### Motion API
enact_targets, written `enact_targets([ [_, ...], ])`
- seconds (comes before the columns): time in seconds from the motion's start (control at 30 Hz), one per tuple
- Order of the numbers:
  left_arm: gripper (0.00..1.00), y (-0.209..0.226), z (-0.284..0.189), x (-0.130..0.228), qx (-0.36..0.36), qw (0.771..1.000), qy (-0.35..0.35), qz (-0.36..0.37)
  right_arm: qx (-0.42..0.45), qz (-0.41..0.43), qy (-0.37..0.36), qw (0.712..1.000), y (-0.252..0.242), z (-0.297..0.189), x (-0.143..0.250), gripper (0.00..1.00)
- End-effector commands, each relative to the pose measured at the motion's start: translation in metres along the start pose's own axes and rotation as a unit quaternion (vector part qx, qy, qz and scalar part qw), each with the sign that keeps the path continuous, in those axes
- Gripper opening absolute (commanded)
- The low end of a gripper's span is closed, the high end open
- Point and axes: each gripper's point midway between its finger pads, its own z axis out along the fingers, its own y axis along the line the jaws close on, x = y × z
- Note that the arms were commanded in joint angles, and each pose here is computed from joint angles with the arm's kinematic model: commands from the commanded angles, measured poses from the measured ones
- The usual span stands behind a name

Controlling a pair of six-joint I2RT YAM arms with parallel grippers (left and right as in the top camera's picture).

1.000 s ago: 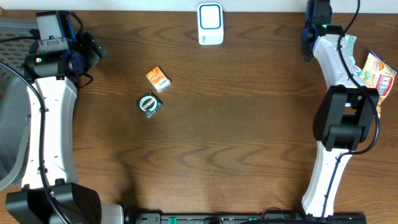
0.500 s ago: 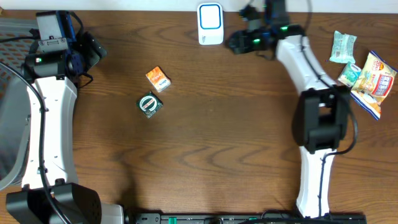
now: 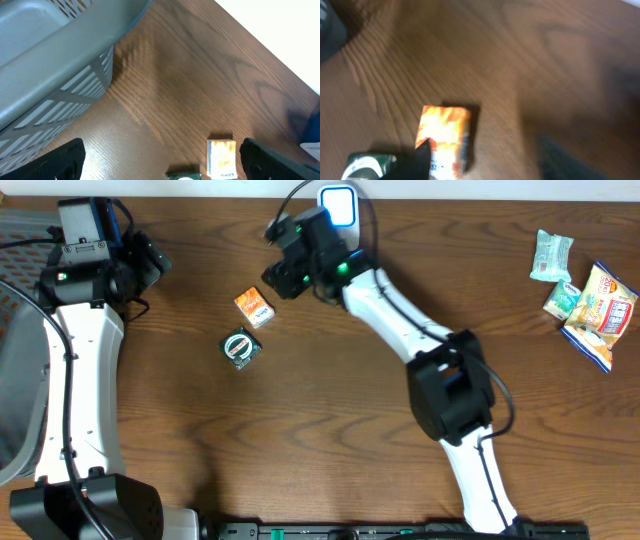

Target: Scan the item barcode

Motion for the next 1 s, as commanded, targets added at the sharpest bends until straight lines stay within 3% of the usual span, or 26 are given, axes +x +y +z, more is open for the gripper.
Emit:
enact_targets([
  [0.0,0.98,0.0,-0.003,-0.006,-0.002,1.0,-0.009,-0.007,0.01,0.001,0.033,0.999,0.004,0.03,0.031,0.4],
  [0.27,0.98,0.0,-0.003,-0.006,-0.002,1.0,-0.009,-0.007,-0.001,-0.001,0.059,0.998,0.017,0.049,0.055,0.4],
  [0.4,0.98,0.0,-0.003,-0.006,-0.002,1.0,-0.009,-0.007,-0.025,0.0,0.06,0.998,0.025,0.049,0.055,0.54],
  [0.7,0.98,0.0,-0.003,-0.006,-0.002,1.0,-0.009,-0.007,-0.046,0.004,0.07,0.996,0.033,0.048,0.061,0.49],
  [0.8,0.98,0.0,-0.003,-0.006,-0.002,1.0,-0.009,-0.007,-0.046,0.008,0.082,0.996,0.033,0.051,0.07,0.38],
  [0.9,0.98,0.0,-0.003,-0.006,-0.002,1.0,-0.009,-0.007,-0.03,0.012,0.096,0.995,0.026,0.051,0.077,0.08],
  [0.93,0.98,0.0,-0.003,-0.006,-0.002,1.0,-0.009,-0.007,-0.015,0.013,0.102,0.995,0.02,0.051,0.08,0.01],
  [0.97,0.98,0.0,-0.003,-0.006,-0.002,1.0,-0.009,-0.007,0.0,0.014,0.105,0.994,0.013,0.049,0.081,0.01],
])
